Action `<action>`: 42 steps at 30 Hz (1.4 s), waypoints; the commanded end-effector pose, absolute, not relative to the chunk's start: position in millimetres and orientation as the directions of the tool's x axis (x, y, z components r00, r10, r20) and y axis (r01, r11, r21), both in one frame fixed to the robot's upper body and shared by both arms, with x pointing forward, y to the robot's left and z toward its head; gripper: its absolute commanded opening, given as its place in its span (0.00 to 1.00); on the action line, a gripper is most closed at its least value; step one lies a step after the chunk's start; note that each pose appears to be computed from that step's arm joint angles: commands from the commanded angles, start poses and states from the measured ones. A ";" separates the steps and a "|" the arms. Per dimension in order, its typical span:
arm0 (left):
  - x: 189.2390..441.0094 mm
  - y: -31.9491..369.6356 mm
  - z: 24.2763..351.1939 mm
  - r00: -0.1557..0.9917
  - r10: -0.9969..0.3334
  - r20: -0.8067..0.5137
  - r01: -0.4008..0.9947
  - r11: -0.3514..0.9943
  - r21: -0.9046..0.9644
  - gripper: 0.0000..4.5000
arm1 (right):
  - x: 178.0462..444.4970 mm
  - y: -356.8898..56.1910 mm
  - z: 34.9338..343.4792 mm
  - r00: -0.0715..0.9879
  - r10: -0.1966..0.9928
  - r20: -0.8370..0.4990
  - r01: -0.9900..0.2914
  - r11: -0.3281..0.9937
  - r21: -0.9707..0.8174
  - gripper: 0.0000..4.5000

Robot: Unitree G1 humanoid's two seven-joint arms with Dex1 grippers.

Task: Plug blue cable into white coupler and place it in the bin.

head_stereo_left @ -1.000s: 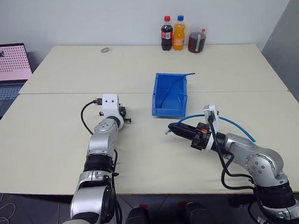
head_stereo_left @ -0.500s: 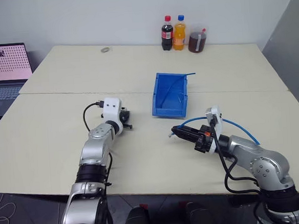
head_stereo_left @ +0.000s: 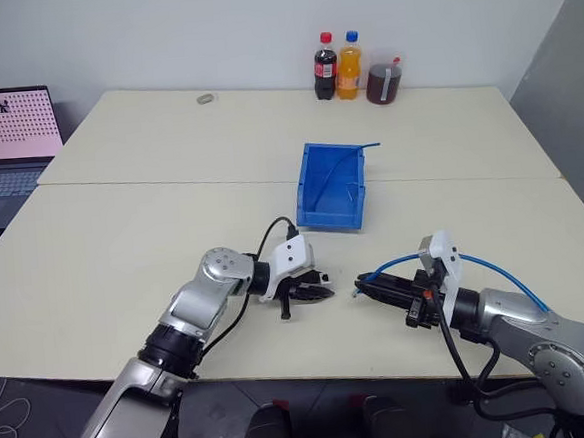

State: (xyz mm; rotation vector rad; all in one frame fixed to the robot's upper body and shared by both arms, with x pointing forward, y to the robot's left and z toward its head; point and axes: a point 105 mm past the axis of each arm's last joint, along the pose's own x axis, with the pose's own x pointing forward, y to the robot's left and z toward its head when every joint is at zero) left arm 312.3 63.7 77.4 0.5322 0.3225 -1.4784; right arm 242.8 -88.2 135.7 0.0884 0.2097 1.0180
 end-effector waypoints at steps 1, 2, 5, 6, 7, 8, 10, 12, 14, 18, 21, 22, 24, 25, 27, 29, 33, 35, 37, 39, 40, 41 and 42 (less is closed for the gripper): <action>309.7 57.5 71.5 0.015 -0.836 -0.549 0.986 -0.080 0.148 0.17 | 244.4 -82.2 149.1 0.507 0.856 -0.099 -0.855 0.514 0.068 0.03; 309.9 56.8 70.8 0.008 -0.834 -0.552 0.985 -0.088 0.147 0.17 | 247.0 -78.3 148.7 0.501 0.859 -0.106 -0.861 0.508 0.042 0.03; 309.8 55.4 69.2 -0.006 -0.830 -0.557 0.985 -0.103 0.142 0.17 | 254.6 -66.1 145.5 0.483 0.866 -0.129 -0.874 0.486 -0.011 0.03; 310.0 55.3 68.9 -0.009 -0.828 -0.560 0.984 -0.107 0.142 0.17 | 256.2 -63.8 144.6 0.479 0.867 -0.135 -0.876 0.481 -0.020 0.03; 310.0 55.3 68.6 -0.012 -0.827 -0.562 0.984 -0.109 0.140 0.17 | 258.6 -60.3 142.5 0.472 0.869 -0.149 -0.881 0.473 -0.034 0.03; 310.0 55.6 68.1 -0.014 -0.826 -0.564 0.984 -0.111 0.138 0.17 | 261.3 -56.9 139.9 0.464 0.870 -0.167 -0.885 0.462 -0.053 0.03; 309.6 56.1 67.2 -0.021 -0.823 -0.567 0.984 -0.116 0.132 0.17 | 266.3 -52.4 135.4 0.457 0.867 -0.196 -0.889 0.449 -0.088 0.03; 309.7 56.4 66.5 -0.023 -0.822 -0.569 0.985 -0.117 0.130 0.17 | 269.6 -50.4 132.9 0.455 0.864 -0.213 -0.890 0.441 -0.115 0.03; 309.1 56.9 65.5 -0.029 -0.820 -0.572 0.985 -0.121 0.125 0.17 | 272.9 -48.0 130.3 0.454 0.859 -0.235 -0.891 0.429 -0.150 0.03; 308.7 57.2 64.6 -0.031 -0.819 -0.573 0.985 -0.123 0.121 0.17 | 277.2 -47.2 126.0 0.462 0.848 -0.259 -0.886 0.426 -0.183 0.03; 308.9 58.0 64.0 -0.030 -0.818 -0.574 0.985 -0.121 0.121 0.17 | 277.5 -49.8 121.4 0.463 0.839 -0.285 -0.885 0.421 -0.198 0.03; 308.9 58.2 63.7 -0.029 -0.818 -0.575 0.985 -0.120 0.121 0.17 | 277.1 -51.4 119.8 0.462 0.837 -0.293 -0.886 0.418 -0.202 0.03; 309.0 58.4 63.2 -0.027 -0.818 -0.575 0.986 -0.118 0.121 0.17 | 276.7 -53.2 118.7 0.460 0.836 -0.300 -0.887 0.414 -0.206 0.03; 309.0 58.5 62.9 -0.027 -0.818 -0.575 0.986 -0.117 0.121 0.17 | 276.1 -53.8 118.4 0.456 0.836 -0.304 -0.889 0.410 -0.205 0.03; 308.9 58.6 62.3 -0.026 -0.817 -0.575 0.986 -0.116 0.121 0.17 | 274.8 -54.9 117.1 0.446 0.837 -0.317 -0.894 0.398 -0.207 0.03; 309.0 58.6 62.0 -0.025 -0.818 -0.575 0.986 -0.114 0.121 0.17 | 273.5 -55.2 115.1 0.439 0.837 -0.326 -0.897 0.389 -0.209 0.02; 309.2 58.5 61.6 -0.022 -0.818 -0.574 0.987 -0.110 0.120 0.17 | 270.5 -53.2 110.7 0.421 0.839 -0.345 -0.906 0.365 -0.217 0.02; 309.5 58.4 61.3 -0.019 -0.819 -0.574 0.987 -0.108 0.120 0.17 | 269.1 -51.4 108.1 0.408 0.840 -0.358 -0.911 0.348 -0.221 0.02; 309.6 58.3 61.1 -0.019 -0.818 -0.574 0.987 -0.107 0.120 0.17 | 268.5 -49.6 106.5 0.400 0.841 -0.365 -0.914 0.337 -0.225 0.02; 309.6 58.1 60.8 -0.018 -0.818 -0.574 0.987 -0.106 0.119 0.17 | 267.6 -47.1 103.3 0.385 0.840 -0.383 -0.920 0.314 -0.235 0.02; 309.7 58.1 60.8 -0.019 -0.818 -0.575 0.987 -0.106 0.119 0.17 | 267.6 -46.3 101.8 0.379 0.838 -0.392 -0.922 0.305 -0.240 0.02; 309.7 58.0 60.9 -0.019 -0.818 -0.575 0.987 -0.107 0.119 0.17 | 268.0 -45.8 100.0 0.375 0.836 -0.400 -0.923 0.299 -0.240 0.02; 309.8 58.0 60.9 -0.019 -0.818 -0.575 0.987 -0.107 0.119 0.17 | 268.2 -45.6 98.5 0.371 0.834 -0.409 -0.925 0.295 -0.238 0.02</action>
